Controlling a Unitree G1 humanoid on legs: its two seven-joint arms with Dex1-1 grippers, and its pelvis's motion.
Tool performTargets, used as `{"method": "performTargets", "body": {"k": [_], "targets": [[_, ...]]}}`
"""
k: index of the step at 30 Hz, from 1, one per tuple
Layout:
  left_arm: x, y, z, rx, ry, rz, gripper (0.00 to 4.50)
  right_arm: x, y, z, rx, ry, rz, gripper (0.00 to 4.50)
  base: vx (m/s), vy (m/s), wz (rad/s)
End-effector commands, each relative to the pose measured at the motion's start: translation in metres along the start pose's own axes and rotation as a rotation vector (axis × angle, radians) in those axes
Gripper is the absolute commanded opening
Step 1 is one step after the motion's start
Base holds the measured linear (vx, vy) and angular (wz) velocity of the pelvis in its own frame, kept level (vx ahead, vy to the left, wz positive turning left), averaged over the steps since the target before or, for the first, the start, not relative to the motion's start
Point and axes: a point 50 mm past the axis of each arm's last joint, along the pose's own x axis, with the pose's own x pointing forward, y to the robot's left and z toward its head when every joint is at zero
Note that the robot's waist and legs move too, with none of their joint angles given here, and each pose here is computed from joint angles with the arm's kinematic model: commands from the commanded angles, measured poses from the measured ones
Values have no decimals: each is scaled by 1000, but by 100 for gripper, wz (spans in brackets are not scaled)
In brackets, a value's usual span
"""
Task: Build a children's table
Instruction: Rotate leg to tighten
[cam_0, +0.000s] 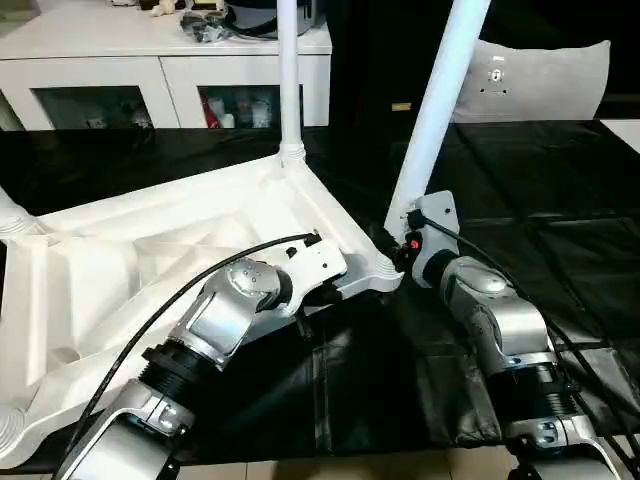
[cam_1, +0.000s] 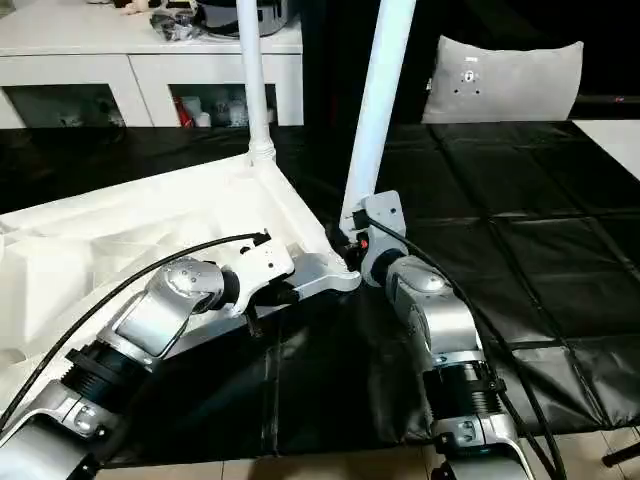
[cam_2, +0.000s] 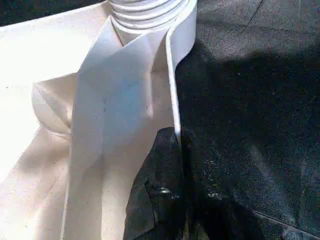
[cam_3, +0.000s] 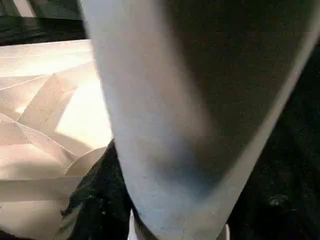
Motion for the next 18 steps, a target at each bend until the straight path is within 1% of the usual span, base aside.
{"method": "performTargets", "body": {"k": [1,2,3,4,6,7,10,12,14,15,17,18], "targets": [[3,-5,-5,27,15,-31,0,-4,-3,-54,90,224,-27,267,0,0,0],[3,-4,-6,29,-5,-28,0,-5,-3,-54,90,212,-18,267,0,0,0],[4,-3,-9,24,-19,-25,0,-8,-4,-52,87,182,9,283,0,0,0],[4,-3,-10,23,-22,-25,0,-8,-3,-52,87,175,15,283,0,0,0],[4,-3,-11,19,-27,-27,0,-10,-4,-51,84,163,26,309,0,0,0],[4,-3,-13,16,-30,-31,0,-11,-4,-51,82,159,31,309,0,0,0],[4,-4,-17,34,-63,-51,0,-24,-7,-45,49,87,114,345,0,0,0],[4,-4,-17,34,-63,-51,0,-24,-7,-45,49,87,114,352,0,0,0],[2,-4,-22,42,-58,-75,0,-36,-9,-42,5,46,187,352,0,0,0],[2,-4,-22,42,-58,-75,0,-36,-9,-42,5,46,187,362,0,0,0],[1,-4,-27,50,-47,-92,0,-46,-13,-39,-40,11,229,387,0,0,0],[0,-3,-27,53,-46,-95,0,-47,-15,-38,-43,5,230,390,0,0,0]]}}
